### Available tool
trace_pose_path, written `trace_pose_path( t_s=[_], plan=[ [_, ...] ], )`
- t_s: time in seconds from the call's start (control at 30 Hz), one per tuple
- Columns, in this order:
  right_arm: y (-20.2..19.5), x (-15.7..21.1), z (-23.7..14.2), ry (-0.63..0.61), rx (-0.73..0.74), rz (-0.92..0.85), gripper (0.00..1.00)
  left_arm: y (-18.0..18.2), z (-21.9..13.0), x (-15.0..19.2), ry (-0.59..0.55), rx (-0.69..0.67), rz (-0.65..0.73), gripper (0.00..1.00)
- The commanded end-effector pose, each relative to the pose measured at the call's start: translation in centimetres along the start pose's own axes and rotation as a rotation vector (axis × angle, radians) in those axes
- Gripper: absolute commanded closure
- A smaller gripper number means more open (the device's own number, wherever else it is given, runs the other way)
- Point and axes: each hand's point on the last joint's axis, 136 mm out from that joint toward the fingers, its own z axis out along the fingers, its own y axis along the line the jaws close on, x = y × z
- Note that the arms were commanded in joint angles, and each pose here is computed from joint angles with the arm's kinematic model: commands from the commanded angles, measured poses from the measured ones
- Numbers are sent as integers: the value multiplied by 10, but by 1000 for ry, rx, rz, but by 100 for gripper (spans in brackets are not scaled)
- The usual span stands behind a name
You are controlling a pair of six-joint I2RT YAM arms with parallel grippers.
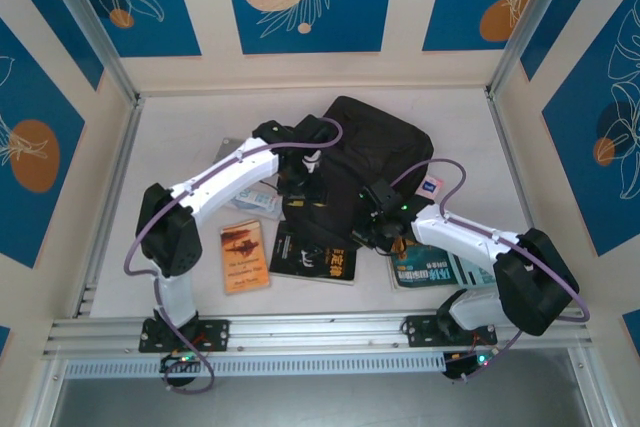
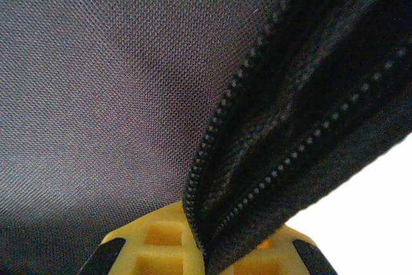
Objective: Pack the student bag
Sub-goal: Unzip the student bag at the center of the table.
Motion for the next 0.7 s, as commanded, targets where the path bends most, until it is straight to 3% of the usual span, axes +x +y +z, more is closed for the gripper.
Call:
trace_pose_path(
  t_s=[0.0, 0.33, 0.67],
  plan=[
    [-5, 5, 1, 18, 42, 8, 100, -1, 12, 3, 50, -12, -11, 51],
    [-4, 5, 2, 14, 36, 18, 100, 13, 44, 8, 123, -56, -47, 51],
    [2, 2, -2, 1, 21, 22, 100, 41, 65, 18, 190, -196, -64, 52]
  ],
)
